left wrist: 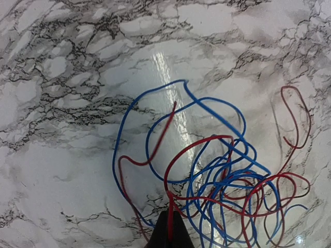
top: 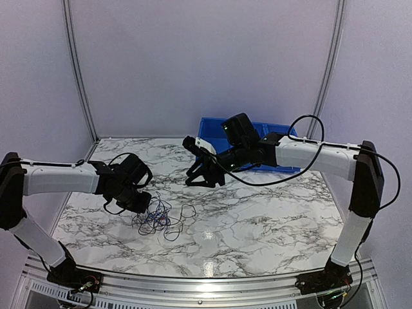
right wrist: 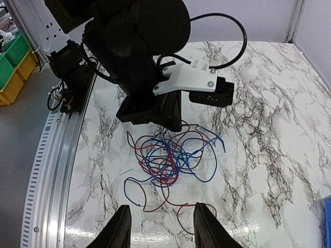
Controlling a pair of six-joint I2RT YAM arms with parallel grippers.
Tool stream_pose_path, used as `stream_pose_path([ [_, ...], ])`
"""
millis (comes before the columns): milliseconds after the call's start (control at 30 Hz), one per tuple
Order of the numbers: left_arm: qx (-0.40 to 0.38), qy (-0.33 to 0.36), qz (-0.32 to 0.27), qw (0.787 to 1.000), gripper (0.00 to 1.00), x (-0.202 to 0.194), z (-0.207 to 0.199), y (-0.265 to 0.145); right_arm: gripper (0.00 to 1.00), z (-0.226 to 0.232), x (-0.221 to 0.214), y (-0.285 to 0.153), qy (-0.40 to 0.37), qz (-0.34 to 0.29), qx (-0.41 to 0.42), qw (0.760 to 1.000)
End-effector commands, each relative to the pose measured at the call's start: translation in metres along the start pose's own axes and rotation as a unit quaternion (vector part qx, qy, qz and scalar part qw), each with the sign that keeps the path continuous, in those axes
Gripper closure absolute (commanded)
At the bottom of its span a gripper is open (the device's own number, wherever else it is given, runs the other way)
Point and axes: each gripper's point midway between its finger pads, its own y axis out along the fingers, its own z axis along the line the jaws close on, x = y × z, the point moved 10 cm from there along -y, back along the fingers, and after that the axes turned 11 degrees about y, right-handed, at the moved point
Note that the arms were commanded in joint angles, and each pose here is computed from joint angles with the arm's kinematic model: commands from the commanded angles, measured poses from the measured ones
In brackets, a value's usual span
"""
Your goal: Untangle the cables
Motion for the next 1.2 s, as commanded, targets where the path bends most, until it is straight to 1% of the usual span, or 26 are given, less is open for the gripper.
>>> stream_pose_path([
  [0,0.015,0.002,-0.071,0.997,1.0,0.027,0.006,-0.056,0.58,0.007,0.009,-0.007,-0.023,-0.015,-0.007,1.0],
  [67,0.021,0.008,-0.119,0.993,1.0,0.036,0.01,-0.091,0.58,0.006,0.01,-0.006,-0.024,-0.015,-0.005,1.0],
  [133,0.006,0.018,-0.184,0.983,1.0,0.044,0.011,-0.132,0.58,0.005,0.013,-0.004,-0.022,-0.015,-0.001,1.0],
  [300,-0.023,0.038,-0.332,0.942,1.0,0.056,0.016,-0.232,0.56,0.003,0.033,-0.004,-0.024,-0.022,0.003,0.999],
  [367,-0.035,0.053,-0.388,0.919,1.0,0.059,0.016,-0.271,0.53,0.002,0.042,-0.004,-0.026,-0.027,0.005,0.999],
  [533,-0.051,0.067,-0.51,0.856,1.0,0.064,0.018,-0.35,0.48,0.002,0.055,-0.003,-0.022,-0.04,0.023,0.999],
  [600,-0.058,0.068,-0.549,0.831,1.0,0.067,0.02,-0.378,0.44,0.003,0.059,-0.003,-0.021,-0.044,0.039,0.998],
  [667,-0.062,0.07,-0.576,0.812,1.0,0.071,0.02,-0.399,0.38,0.006,0.064,-0.003,-0.022,-0.054,0.053,0.997],
  [733,-0.063,0.068,-0.595,0.798,1.0,0.077,0.021,-0.415,0.32,0.009,0.07,-0.003,-0.024,-0.066,0.062,0.996],
  [833,-0.072,0.076,-0.603,0.791,1.0,0.09,0.017,-0.423,0.21,0.014,0.078,0.0,-0.036,-0.086,0.073,0.993],
  [867,-0.075,0.077,-0.602,0.791,1.0,0.094,0.015,-0.421,0.19,0.015,0.079,0.004,-0.041,-0.089,0.072,0.993],
  [967,-0.075,0.074,-0.604,0.79,1.0,0.103,0.013,-0.42,0.17,0.017,0.075,0.02,-0.048,-0.084,0.071,0.993],
  [1067,-0.052,0.061,-0.623,0.778,1.0,0.109,0.017,-0.433,0.17,0.015,0.073,0.031,-0.031,-0.086,0.074,0.993],
  [1133,-0.044,0.055,-0.639,0.766,1.0,0.111,0.019,-0.447,0.16,0.016,0.074,0.039,-0.026,-0.096,0.075,0.992],
  [1167,-0.045,0.054,-0.646,0.76,1.0,0.113,0.019,-0.453,0.13,0.016,0.072,0.045,-0.025,-0.098,0.071,0.992],
])
